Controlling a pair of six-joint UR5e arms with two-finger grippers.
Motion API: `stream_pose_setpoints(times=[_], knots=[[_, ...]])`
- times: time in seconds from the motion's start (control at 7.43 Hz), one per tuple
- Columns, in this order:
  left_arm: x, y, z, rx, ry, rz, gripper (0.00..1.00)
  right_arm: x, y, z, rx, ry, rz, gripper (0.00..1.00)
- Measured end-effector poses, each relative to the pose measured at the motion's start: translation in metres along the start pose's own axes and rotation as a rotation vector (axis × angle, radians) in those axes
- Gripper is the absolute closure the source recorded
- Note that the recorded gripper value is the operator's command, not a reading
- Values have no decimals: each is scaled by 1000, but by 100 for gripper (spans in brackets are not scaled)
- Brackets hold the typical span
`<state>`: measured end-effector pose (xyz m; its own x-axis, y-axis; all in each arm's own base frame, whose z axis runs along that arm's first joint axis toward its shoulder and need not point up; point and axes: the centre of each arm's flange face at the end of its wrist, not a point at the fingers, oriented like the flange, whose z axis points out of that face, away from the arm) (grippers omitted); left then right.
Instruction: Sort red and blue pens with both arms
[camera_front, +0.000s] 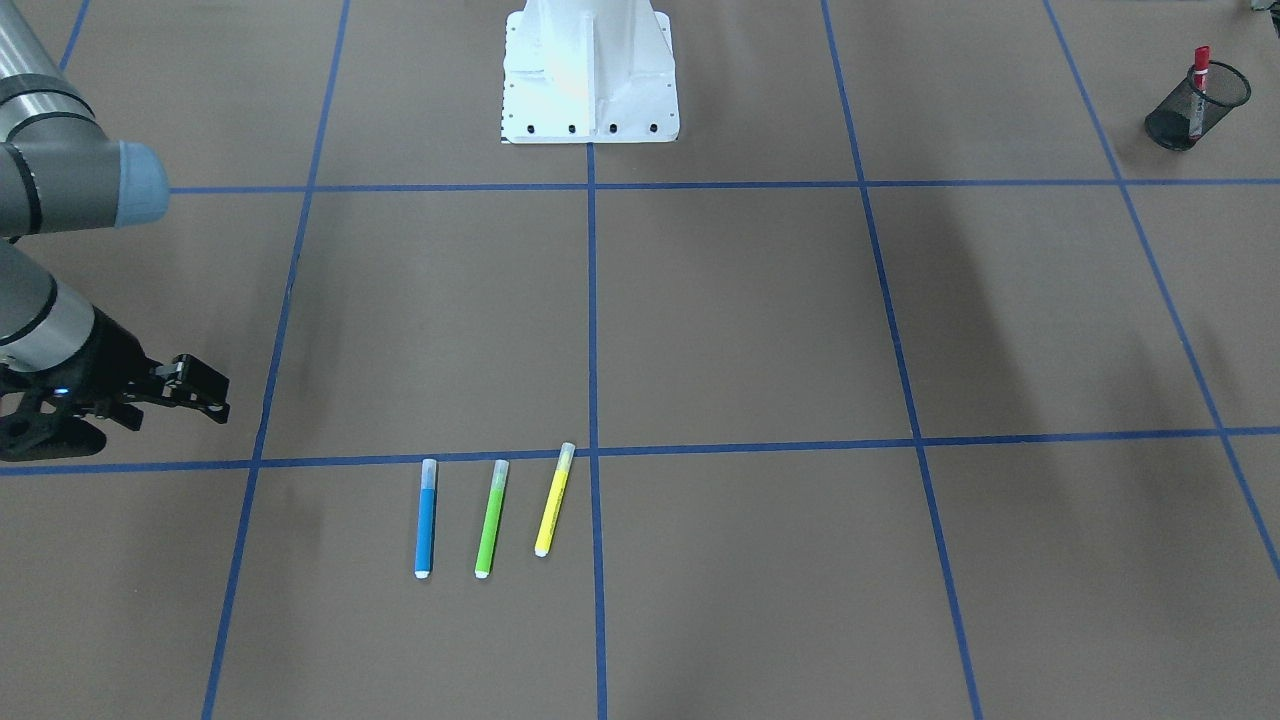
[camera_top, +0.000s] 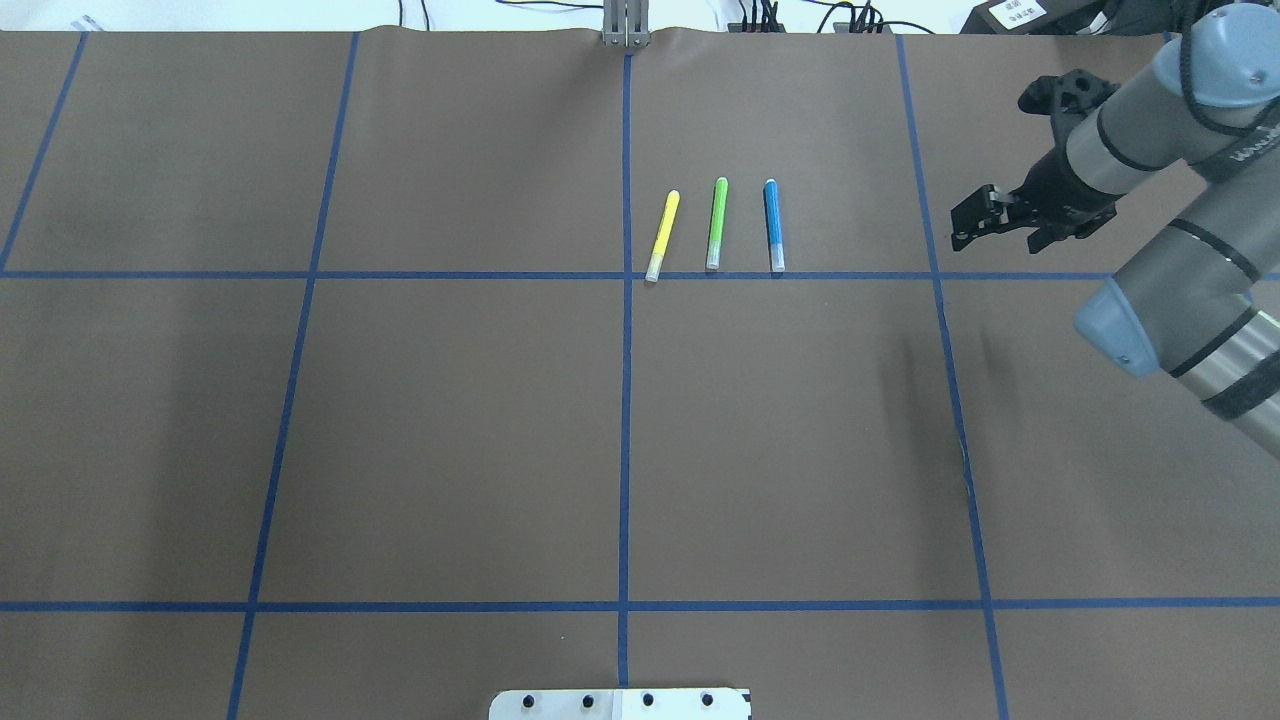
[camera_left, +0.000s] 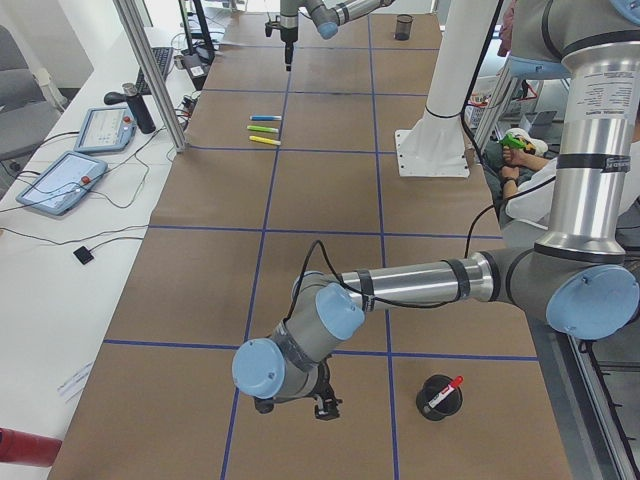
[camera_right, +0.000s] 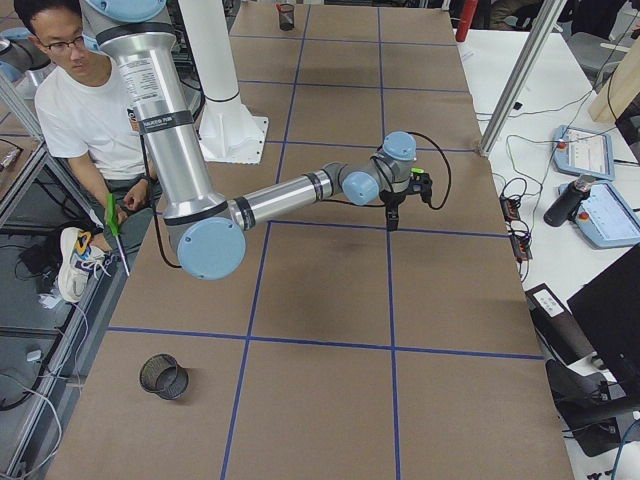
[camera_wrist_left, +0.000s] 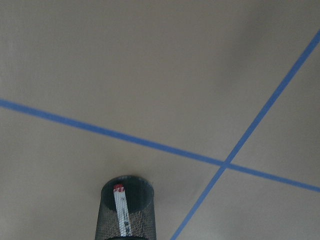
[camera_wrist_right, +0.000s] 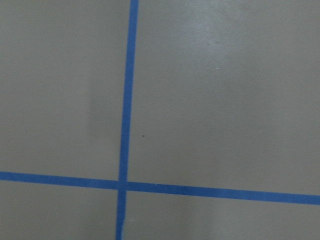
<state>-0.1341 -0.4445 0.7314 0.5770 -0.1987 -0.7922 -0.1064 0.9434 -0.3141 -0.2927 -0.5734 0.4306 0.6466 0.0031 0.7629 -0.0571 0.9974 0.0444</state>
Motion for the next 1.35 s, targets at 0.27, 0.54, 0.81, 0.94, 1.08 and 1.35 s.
stream_pose_setpoints(times=[0.27,0.54,0.81,0.94,1.08,1.35], knots=[[25,-23,-23,103,0,113,0,-48,4,17,6,2,-3,2],[38,-32,-34,148,-9,170,0,-78,10,34,19,20,-20,2],[53,-33,-45,178,-14,203,0,-113,10,42,15,8,2,5],[58,-33,-48,189,-7,205,0,-128,8,47,11,4,14,7],[61,-33,-50,194,-2,202,0,-133,7,50,7,4,19,9],[63,-35,-51,198,0,199,0,-136,5,55,1,11,24,11]])
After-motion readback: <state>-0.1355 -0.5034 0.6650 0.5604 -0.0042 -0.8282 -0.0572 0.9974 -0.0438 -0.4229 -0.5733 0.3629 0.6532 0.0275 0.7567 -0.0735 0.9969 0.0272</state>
